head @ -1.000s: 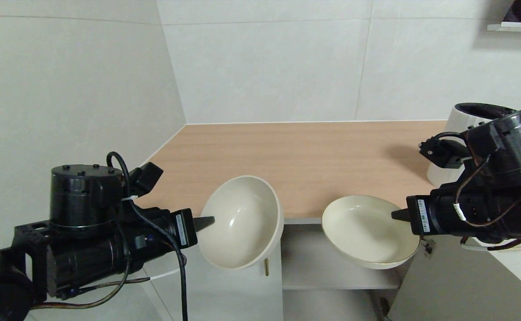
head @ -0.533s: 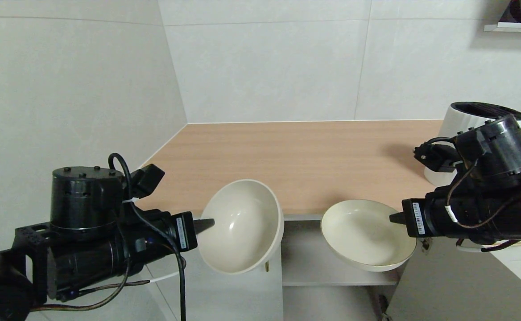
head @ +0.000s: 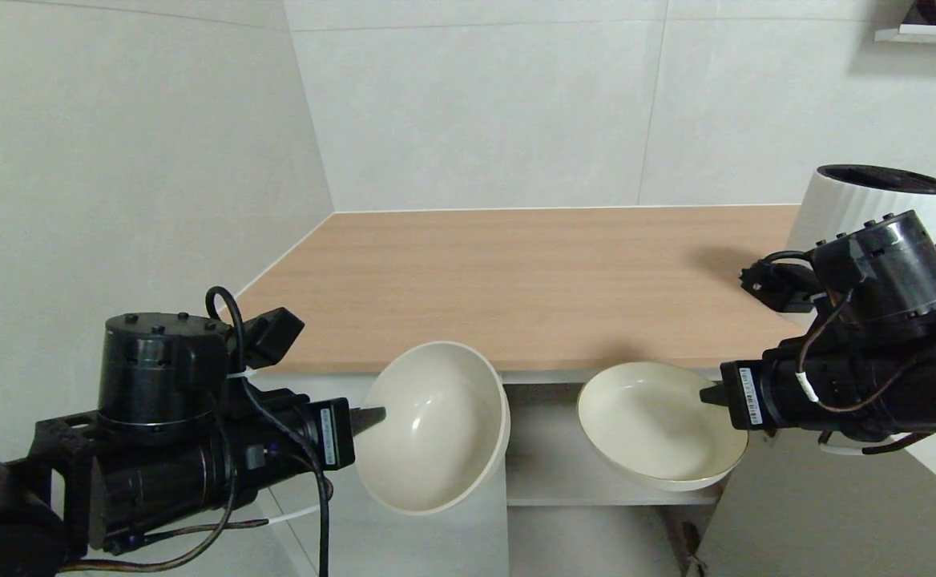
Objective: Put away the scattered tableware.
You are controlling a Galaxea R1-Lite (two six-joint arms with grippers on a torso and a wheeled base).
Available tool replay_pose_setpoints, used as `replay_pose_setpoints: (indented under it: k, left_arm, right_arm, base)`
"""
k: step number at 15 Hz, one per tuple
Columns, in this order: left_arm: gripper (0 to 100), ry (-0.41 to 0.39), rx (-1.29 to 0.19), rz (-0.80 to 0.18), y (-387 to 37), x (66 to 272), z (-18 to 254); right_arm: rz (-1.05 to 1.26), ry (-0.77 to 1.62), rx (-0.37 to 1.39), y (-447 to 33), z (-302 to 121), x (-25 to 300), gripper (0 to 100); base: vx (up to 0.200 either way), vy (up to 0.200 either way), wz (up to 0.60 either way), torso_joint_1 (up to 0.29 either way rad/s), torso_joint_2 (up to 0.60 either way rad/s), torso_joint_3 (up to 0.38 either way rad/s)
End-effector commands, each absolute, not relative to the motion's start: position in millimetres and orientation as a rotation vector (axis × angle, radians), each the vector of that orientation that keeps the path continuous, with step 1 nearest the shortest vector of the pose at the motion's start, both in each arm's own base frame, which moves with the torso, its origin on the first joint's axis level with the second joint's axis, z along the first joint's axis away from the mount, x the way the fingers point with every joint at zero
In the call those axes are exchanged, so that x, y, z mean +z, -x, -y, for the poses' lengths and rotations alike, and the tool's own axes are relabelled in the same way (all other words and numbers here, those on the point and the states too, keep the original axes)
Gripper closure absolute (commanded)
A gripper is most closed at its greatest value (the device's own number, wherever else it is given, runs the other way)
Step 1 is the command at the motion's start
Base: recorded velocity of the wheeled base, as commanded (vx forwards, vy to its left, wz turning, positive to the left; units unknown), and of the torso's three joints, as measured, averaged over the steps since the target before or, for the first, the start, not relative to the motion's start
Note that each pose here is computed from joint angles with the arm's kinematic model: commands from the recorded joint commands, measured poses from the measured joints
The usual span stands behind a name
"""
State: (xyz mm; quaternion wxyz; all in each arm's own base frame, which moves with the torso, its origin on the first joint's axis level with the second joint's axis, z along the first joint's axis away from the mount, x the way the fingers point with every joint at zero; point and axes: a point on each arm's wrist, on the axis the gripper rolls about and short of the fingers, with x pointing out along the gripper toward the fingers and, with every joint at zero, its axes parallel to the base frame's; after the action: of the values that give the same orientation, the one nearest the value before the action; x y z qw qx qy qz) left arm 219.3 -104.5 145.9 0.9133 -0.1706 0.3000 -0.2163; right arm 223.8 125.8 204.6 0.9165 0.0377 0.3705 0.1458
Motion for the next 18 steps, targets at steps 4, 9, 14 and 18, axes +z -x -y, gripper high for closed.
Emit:
replay_pose_setpoints:
  k: [4,9,14,18]
  left_arm:
    - [100,0.351,-0.444,-0.621,-219.6,144.9,104.6]
    - [100,0.352,-0.444,-0.618,-219.4,145.4,104.6]
    - [100,0.352,-0.445,-0.615,-219.0,146.2,104.4]
    - [100,0.352,-0.445,-0.613,-218.8,146.5,104.3]
  right_arm:
    - [-0.779,-0.071,0.297,-227.2,-128.0,199.7,100]
    - [-0.784,-0.069,0.296,-227.7,-128.2,198.8,100]
    - [-0.789,-0.067,0.295,-229.1,-129.0,196.9,100]
    - [-0.792,-0.066,0.294,-229.6,-129.3,196.1,100]
  base:
    - [0.0,0.0,0.0,-0.189,0.47,0.272]
    - [0.0,0.0,0.0,-0.173,0.46,0.292]
    - [0.0,0.0,0.0,-0.138,0.45,0.31]
    - [0.0,0.0,0.0,-0.043,0.18,0.118]
